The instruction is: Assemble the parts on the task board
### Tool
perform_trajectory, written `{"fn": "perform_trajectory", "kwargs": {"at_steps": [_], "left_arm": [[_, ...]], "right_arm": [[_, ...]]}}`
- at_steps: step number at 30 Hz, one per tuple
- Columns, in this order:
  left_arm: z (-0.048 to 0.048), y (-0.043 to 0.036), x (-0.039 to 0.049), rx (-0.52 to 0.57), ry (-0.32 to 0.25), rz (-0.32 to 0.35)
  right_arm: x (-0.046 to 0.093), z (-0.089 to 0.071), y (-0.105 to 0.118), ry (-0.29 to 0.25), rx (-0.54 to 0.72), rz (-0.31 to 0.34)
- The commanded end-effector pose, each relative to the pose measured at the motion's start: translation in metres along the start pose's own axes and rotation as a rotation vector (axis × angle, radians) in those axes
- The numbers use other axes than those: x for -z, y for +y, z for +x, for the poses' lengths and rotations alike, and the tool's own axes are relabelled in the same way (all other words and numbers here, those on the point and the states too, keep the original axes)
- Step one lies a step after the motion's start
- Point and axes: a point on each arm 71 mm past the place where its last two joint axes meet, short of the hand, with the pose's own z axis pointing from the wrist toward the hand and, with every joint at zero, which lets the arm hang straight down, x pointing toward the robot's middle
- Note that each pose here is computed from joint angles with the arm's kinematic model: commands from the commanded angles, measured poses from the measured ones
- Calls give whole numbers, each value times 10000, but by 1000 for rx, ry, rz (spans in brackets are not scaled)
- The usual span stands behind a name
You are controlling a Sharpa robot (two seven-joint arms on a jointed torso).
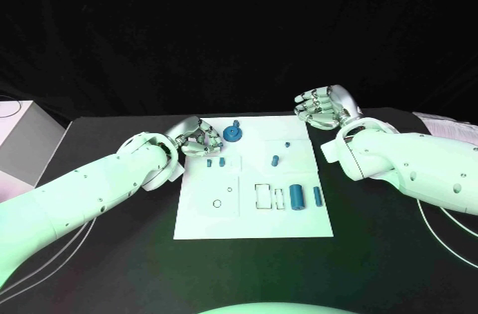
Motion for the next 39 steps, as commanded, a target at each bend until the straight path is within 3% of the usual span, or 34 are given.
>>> {"fn": "perform_trajectory", "kwargs": {"at_steps": [1, 15, 39], "left_arm": [[17, -18, -9, -11, 10, 6], [39, -20, -8, -42, 38, 0], [37, -38, -9, -45, 26, 1]], "right_arm": [[2, 13, 16, 11, 0, -17], [0, 12, 15, 11, 1, -17], [3, 9, 14, 11, 1, -17]]}}
